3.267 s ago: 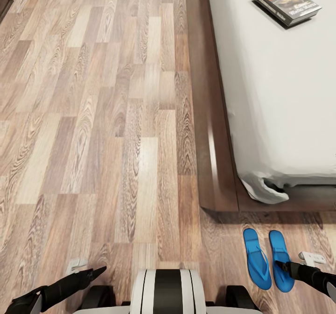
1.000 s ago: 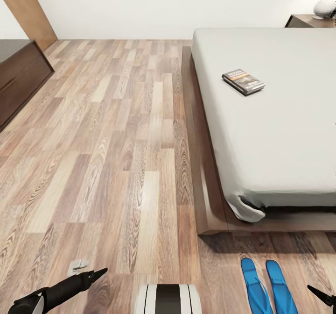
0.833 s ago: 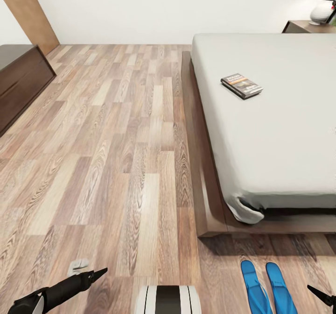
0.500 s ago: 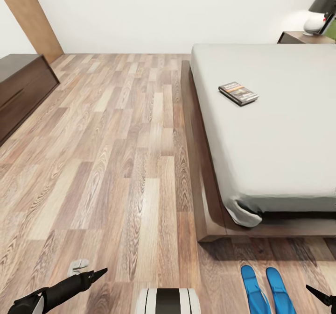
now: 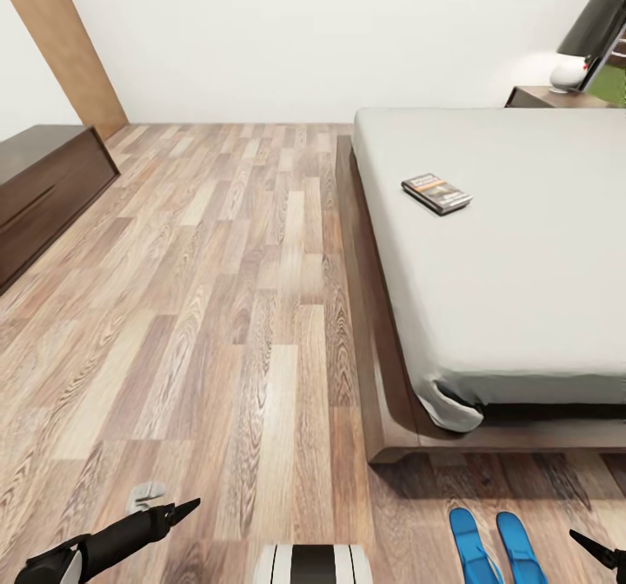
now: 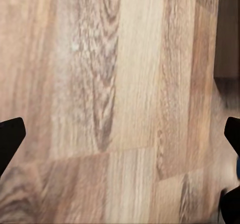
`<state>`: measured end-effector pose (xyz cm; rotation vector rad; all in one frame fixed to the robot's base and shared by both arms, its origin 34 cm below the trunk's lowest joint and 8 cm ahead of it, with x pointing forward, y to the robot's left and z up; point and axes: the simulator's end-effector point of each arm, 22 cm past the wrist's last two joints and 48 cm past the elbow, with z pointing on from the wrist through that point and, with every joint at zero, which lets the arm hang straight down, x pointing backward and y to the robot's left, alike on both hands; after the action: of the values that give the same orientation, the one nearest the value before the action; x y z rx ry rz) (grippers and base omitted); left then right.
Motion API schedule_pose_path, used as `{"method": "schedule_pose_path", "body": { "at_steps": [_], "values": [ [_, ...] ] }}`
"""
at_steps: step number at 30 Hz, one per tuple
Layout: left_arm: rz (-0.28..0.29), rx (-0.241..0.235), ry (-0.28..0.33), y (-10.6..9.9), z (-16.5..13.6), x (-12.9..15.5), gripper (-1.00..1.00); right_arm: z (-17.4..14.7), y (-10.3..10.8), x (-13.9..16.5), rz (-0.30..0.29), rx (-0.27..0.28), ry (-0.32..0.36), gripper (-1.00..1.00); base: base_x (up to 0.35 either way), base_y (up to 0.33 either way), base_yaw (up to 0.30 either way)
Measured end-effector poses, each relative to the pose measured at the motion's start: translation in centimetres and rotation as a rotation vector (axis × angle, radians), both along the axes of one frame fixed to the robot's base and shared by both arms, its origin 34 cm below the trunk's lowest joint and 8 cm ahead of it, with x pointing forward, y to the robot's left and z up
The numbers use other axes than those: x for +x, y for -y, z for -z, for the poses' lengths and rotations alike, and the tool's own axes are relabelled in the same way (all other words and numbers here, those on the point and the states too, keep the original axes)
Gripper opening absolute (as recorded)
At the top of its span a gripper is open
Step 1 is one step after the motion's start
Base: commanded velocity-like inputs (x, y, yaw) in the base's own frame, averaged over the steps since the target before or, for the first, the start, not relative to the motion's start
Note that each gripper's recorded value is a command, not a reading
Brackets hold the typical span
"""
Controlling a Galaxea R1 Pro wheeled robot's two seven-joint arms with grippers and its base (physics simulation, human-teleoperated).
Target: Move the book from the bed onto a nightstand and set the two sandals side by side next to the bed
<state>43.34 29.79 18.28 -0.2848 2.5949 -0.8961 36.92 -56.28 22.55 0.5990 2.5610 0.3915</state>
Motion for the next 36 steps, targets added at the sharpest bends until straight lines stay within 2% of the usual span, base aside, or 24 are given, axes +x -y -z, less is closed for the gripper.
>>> {"method": "schedule_pose_path", "body": {
  "at_steps": [36],
  "values": [
    [0.002,0.000,0.147,0.0,-5.8,4.2,1.00,-4.8,-0.1,3.7,-0.004,0.001,0.146,1.00,0.000,0.000,0.000]
  ]
}}
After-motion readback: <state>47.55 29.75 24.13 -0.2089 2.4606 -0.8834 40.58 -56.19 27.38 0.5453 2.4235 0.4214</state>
